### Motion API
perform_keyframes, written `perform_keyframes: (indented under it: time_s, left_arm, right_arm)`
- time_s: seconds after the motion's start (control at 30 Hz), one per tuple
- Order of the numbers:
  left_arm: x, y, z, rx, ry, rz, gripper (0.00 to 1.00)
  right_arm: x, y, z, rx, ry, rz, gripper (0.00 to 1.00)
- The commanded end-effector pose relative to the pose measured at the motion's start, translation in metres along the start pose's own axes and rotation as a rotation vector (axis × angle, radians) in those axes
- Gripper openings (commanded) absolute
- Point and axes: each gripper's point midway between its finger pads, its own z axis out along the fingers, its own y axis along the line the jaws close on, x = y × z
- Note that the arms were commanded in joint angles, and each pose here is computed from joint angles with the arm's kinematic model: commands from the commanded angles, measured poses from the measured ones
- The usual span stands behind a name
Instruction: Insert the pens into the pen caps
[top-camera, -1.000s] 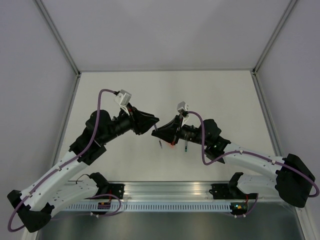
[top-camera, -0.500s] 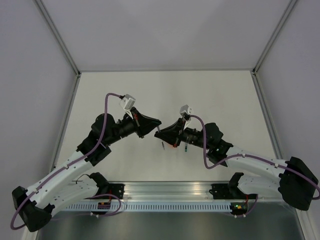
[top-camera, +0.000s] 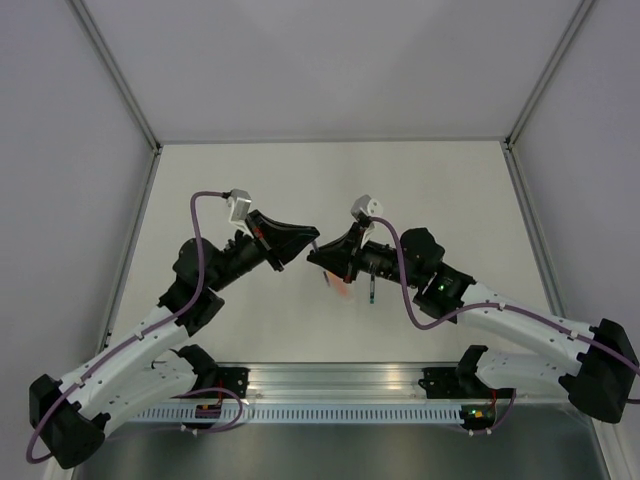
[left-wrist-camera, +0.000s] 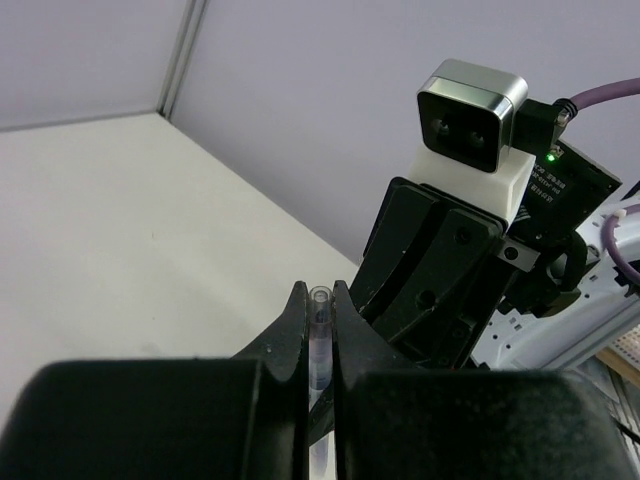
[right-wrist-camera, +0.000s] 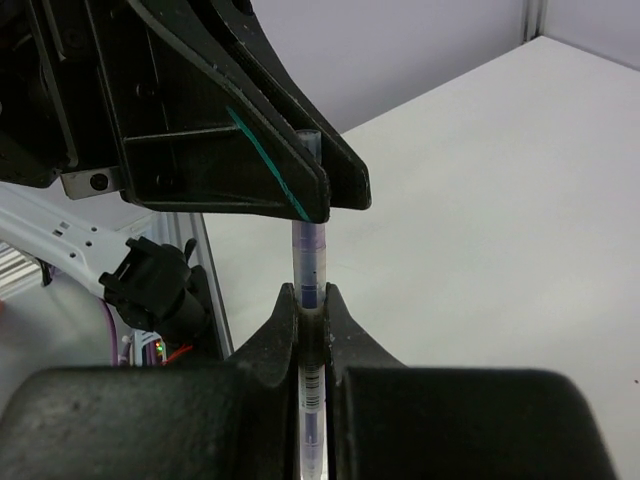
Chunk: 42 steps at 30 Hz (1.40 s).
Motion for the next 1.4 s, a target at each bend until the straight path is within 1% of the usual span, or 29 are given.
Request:
perform_keyframes:
  time_s: [0.0,0.13,0.2,0.3,0.33,0.37,0.4,0.43,0.47,0.5,0.53,0.57,0.63,0.67,0.73,0.77,0.8,0.83,0.87,0.9,0.93,0.97,1.03,1.07,1.1,1.13,1.23,1.33,1.37]
  left_arm:
    - [0.077,-0.016,-0.019,0.117,0.281,-0.160,0.02]
    - [0.079,-0.018,-0.022,0.131,0.282,-0.161,0.02]
    - [0.078,-0.019,-0.024,0.129,0.280,-0.154,0.02]
    - [0.069,-0.015,-0.024,0.083,0.261,-0.144,0.02]
    - [0.045,-0.016,-0.020,0.044,0.193,-0.118,0.07]
    - [0.033,-0.015,-0.019,0.015,0.164,-0.094,0.17]
    - [0.025,-0.012,-0.020,-0.024,0.160,-0.076,0.18]
    - [-0.013,-0.017,-0.014,-0.064,0.081,-0.033,0.20]
    - [-0.026,-0.016,-0.012,-0.094,0.069,0.014,0.21]
    - [-0.029,-0.011,-0.013,-0.142,0.102,0.027,0.22]
    - [-0.041,-0.011,-0.011,-0.168,0.093,0.048,0.26]
    - [-0.067,-0.021,-0.004,-0.165,0.061,0.080,0.40]
    - [-0.085,-0.025,-0.003,-0.194,0.061,0.102,0.59]
    - [-0.081,-0.016,0.002,-0.226,0.085,0.113,0.68]
    - [-0.066,0.001,0.003,-0.284,0.134,0.109,0.80]
    - [-0.054,0.013,0.006,-0.318,0.160,0.101,0.93]
    - [-0.042,0.020,0.006,-0.331,0.184,0.090,0.99]
    - [-0.015,0.040,0.001,-0.389,0.230,0.067,1.00]
    - [-0.006,0.050,0.002,-0.411,0.224,0.061,1.00]
    - [0.008,0.061,0.000,-0.437,0.234,0.050,1.00]
    - [0.033,0.083,-0.009,-0.505,0.264,0.046,1.00]
    - [0.040,0.092,-0.010,-0.530,0.255,0.038,1.00]
    - [0.069,0.118,-0.022,-0.616,0.286,0.029,1.00]
    - [0.077,0.125,-0.024,-0.635,0.294,0.030,1.00]
    - [0.080,0.131,-0.026,-0.656,0.286,0.033,1.00]
    - [0.090,0.136,-0.029,-0.665,0.308,0.027,1.00]
    - [0.095,0.129,-0.023,-0.597,0.337,0.034,1.00]
    - [0.096,0.130,-0.027,-0.596,0.331,0.055,1.00]
    - [0.093,0.130,-0.028,-0.597,0.316,0.062,1.00]
  right_arm:
    - [-0.123,0.000,0.003,0.080,-0.318,-0.124,0.00]
    - [-0.138,-0.005,0.004,0.112,-0.339,-0.139,0.00]
    - [-0.140,-0.005,0.008,0.106,-0.325,-0.140,0.00]
    - [-0.124,-0.006,0.020,0.082,-0.259,-0.131,0.00]
    - [-0.116,-0.007,0.022,0.077,-0.234,-0.125,0.00]
    - [-0.102,-0.010,0.026,0.070,-0.195,-0.115,0.00]
    - [-0.081,-0.012,0.026,0.060,-0.147,-0.101,0.00]
    - [-0.066,-0.016,0.026,0.064,-0.118,-0.092,0.00]
    - [-0.050,-0.020,0.025,0.072,-0.080,-0.082,0.00]
    - [-0.025,-0.027,0.023,0.086,-0.022,-0.070,0.00]
    - [-0.011,-0.034,0.022,0.108,0.019,-0.074,0.00]
    - [0.007,-0.043,0.018,0.148,0.078,-0.062,0.00]
    - [0.028,-0.064,0.006,0.258,0.126,-0.045,0.00]
    - [0.042,-0.075,-0.003,0.319,0.173,-0.020,0.00]
    - [0.055,-0.105,-0.017,0.463,0.215,0.027,0.00]
    - [0.071,-0.123,-0.030,0.548,0.255,0.093,0.00]
    - [0.077,-0.133,-0.037,0.596,0.262,0.122,0.00]
    - [0.087,-0.143,-0.044,0.645,0.276,0.151,0.00]
    - [0.100,-0.150,-0.050,0.686,0.287,0.211,0.00]
    - [0.106,-0.156,-0.054,0.708,0.296,0.228,0.00]
    - [0.113,-0.158,-0.055,0.723,0.311,0.240,0.00]
    - [0.124,-0.163,-0.057,0.756,0.334,0.260,0.00]
    - [0.141,-0.172,-0.059,0.794,0.379,0.270,0.00]
    - [0.144,-0.177,-0.059,0.817,0.383,0.269,0.02]
    - [0.152,-0.179,-0.063,0.845,0.415,0.281,0.02]
    - [0.165,-0.184,-0.066,0.873,0.455,0.286,0.02]
    - [0.185,-0.192,-0.068,0.912,0.489,0.309,0.04]
    - [0.195,-0.198,-0.070,0.944,0.504,0.335,0.10]
    - [0.196,-0.198,-0.070,0.944,0.506,0.339,0.15]
